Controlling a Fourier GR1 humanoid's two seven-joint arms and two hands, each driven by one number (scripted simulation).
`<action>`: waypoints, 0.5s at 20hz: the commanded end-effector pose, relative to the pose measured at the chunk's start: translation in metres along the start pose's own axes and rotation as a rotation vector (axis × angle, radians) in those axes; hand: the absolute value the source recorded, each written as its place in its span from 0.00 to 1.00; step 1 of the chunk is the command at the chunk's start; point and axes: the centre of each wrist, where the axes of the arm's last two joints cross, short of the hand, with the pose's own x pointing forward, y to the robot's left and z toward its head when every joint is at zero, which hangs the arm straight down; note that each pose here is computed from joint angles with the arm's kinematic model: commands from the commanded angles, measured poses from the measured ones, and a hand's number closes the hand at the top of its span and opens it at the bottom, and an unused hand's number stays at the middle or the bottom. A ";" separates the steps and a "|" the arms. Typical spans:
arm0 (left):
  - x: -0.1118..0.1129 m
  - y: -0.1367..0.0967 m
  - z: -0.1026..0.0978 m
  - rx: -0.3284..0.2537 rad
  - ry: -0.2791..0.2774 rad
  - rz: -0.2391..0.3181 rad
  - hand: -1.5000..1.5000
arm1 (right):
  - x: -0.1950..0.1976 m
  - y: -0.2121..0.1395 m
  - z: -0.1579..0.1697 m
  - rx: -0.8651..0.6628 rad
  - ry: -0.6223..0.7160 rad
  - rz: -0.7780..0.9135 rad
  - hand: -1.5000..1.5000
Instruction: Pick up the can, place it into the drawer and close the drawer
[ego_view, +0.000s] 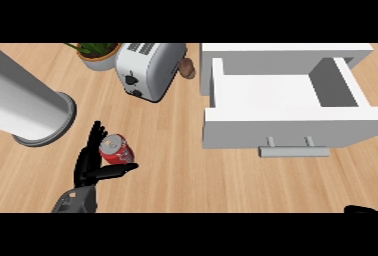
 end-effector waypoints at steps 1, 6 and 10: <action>0.001 -0.001 -0.013 -0.089 0.032 0.010 0.00 | -0.012 0.005 0.003 0.001 -0.005 -0.006 0.00; 0.000 -0.018 -0.012 -0.146 0.000 0.074 1.00 | -0.008 0.014 0.006 -0.005 -0.006 0.002 0.00; 0.006 -0.039 -0.030 -0.169 -0.031 0.112 1.00 | 0.014 0.018 -0.001 -0.004 -0.014 0.003 0.00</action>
